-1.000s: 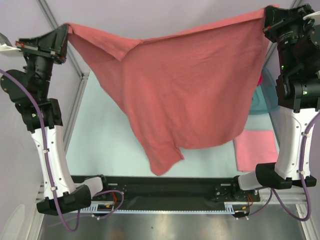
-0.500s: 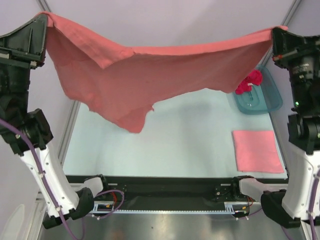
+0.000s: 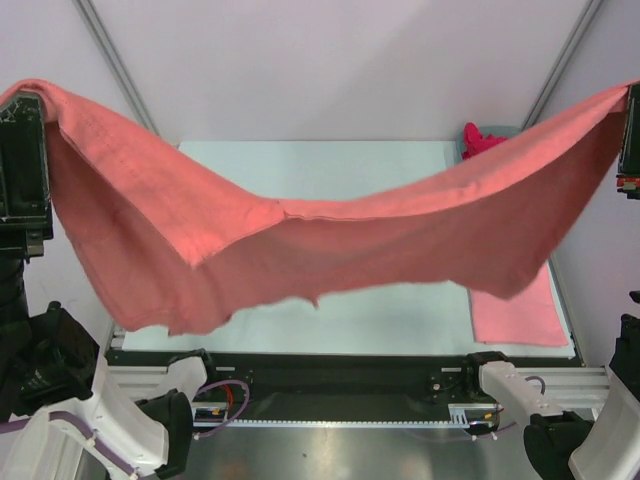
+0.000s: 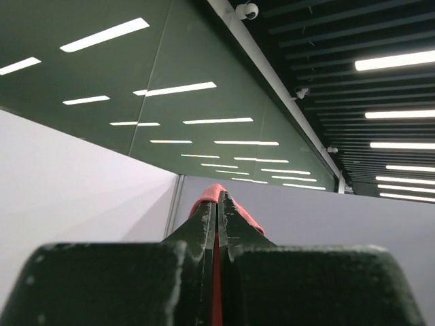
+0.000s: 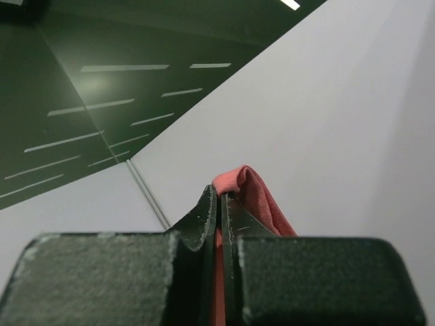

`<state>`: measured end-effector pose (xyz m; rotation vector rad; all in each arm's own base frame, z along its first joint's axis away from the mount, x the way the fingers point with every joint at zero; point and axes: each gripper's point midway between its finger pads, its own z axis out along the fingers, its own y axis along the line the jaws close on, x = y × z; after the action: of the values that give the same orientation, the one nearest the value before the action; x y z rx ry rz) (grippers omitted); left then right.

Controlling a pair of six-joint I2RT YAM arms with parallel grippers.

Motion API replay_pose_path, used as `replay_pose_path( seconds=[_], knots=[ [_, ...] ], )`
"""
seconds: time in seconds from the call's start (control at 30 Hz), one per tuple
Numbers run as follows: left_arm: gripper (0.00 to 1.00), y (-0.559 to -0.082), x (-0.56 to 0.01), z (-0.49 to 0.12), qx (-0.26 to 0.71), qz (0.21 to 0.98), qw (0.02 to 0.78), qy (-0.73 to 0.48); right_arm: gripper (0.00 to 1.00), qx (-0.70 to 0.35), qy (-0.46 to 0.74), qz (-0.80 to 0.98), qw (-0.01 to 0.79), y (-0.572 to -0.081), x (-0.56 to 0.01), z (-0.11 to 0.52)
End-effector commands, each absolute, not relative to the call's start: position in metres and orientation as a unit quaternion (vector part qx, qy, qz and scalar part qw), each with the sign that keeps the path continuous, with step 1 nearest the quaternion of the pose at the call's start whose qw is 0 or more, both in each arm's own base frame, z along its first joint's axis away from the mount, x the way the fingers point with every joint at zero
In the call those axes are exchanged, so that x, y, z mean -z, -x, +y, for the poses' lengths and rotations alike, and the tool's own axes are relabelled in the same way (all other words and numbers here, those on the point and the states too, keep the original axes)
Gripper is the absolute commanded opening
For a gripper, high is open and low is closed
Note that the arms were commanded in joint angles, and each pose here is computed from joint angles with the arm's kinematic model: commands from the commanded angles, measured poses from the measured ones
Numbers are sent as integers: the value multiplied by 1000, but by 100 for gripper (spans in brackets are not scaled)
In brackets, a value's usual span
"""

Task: Fold and stack the t-shirts
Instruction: Flatten the tshirt out

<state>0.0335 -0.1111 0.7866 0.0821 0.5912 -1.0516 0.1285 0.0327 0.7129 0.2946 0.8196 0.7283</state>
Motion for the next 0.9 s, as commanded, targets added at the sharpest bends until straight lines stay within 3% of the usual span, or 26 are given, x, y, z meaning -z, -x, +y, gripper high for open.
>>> replay_pose_path(
  seconds=[0.0,0.17,0.37,0.57,0.6,0.63,0.7,0.8,0.83,0.87],
  knots=[
    [0,-81,-779,-89,483,303,822,13,0,-344,-151,358,855,-131,-724,26],
    [0,-146,-739,-61,460,354,811,79,0,-327,-171,401,839,-208,-696,28],
    [0,-267,-635,-13,450,408,777,166,0,-333,-180,462,802,-329,-616,45],
    [0,-372,-491,0,402,500,733,225,0,-324,-148,548,757,-468,-492,83],
    [0,-398,-440,4,397,532,704,251,0,-325,-138,555,753,-483,-475,92],
    [0,-405,-432,3,393,527,715,238,0,-318,-139,587,732,-515,-430,100],
    [0,-441,-369,6,364,571,686,265,0,-321,-122,592,729,-540,-402,109],
    [0,-480,-331,6,364,596,669,254,0,-326,-113,616,708,-593,-339,123],
    [0,-505,-289,7,368,621,637,271,0,-333,-104,626,697,-603,-324,129],
    [0,-517,-278,6,376,625,629,269,0,-332,-104,648,677,-622,-283,135]
  ],
)
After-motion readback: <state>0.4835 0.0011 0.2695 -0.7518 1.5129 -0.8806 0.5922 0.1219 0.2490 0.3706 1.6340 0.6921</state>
